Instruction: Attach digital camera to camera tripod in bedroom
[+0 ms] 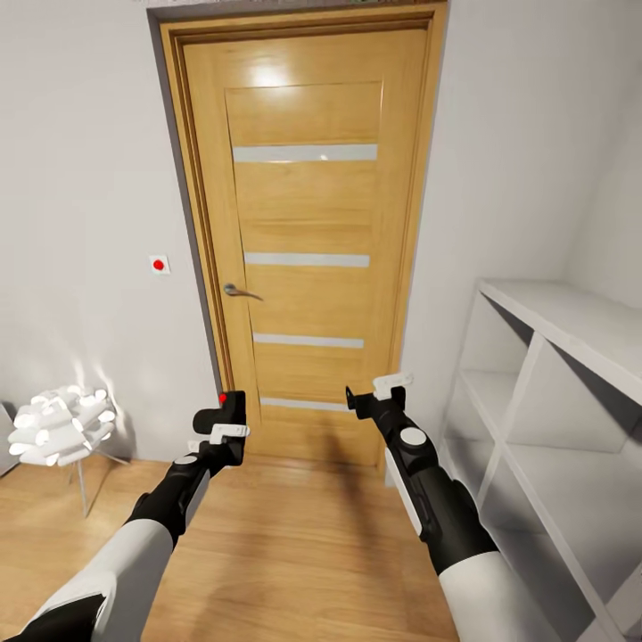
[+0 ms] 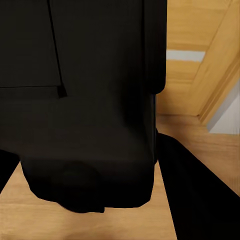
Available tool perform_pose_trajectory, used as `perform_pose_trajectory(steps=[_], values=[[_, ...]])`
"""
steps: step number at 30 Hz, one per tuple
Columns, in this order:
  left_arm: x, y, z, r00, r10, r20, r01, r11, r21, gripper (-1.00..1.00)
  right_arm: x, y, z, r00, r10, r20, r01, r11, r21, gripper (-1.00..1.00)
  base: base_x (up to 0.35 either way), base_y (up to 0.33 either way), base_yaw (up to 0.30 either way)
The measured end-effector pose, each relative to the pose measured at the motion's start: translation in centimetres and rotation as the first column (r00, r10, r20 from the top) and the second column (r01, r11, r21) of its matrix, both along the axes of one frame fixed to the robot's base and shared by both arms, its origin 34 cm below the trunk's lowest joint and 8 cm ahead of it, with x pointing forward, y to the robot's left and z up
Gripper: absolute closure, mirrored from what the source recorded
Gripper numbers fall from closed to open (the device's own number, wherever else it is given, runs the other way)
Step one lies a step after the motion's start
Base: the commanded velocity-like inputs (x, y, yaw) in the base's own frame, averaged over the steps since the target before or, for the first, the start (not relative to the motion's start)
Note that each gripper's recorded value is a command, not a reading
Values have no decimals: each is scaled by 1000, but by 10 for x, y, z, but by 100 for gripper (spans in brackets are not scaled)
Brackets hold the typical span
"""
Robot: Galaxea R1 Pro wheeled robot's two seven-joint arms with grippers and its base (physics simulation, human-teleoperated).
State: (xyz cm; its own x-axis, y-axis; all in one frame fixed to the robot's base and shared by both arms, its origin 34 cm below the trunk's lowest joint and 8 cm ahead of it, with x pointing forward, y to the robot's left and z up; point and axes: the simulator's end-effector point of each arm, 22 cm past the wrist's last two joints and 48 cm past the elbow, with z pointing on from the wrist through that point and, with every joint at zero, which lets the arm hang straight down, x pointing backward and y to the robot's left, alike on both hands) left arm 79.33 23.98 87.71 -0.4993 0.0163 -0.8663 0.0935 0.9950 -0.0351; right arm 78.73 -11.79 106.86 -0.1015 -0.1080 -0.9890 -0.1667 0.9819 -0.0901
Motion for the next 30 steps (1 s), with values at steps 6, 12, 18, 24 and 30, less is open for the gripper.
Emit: perform_pose_trajectory(steps=[6, 12, 18, 24, 30], values=[[-3, -1, 4, 1000, -2, -8, 2, 1000, -2, 100, -1, 0, -1, 1000, 0, -17, 0, 1000, -4, -100, 0, 0, 0], [-4, -1, 11, 1000, -2, -10, 2, 1000, -2, 100, -2, 0, 4, 1000, 0, -23, 0, 1000, -6, -100, 0, 0, 0], [-5, -2, 18, 1000, -2, -11, 2, 1000, -2, 100, -3, -1, 10, 1000, -1, -25, 1, 1000, -7, -100, 0, 0, 0], [-7, -2, 25, 1000, -3, -12, 3, 1000, -3, 100, -4, -2, 17, 1000, -3, -26, 2, 1000, -9, -100, 0, 0, 0], [-8, -3, 31, 1000, -3, -13, 3, 1000, -3, 100, -5, -2, 23, 1000, -3, -27, 3, 1000, -9, -100, 0, 0, 0]])
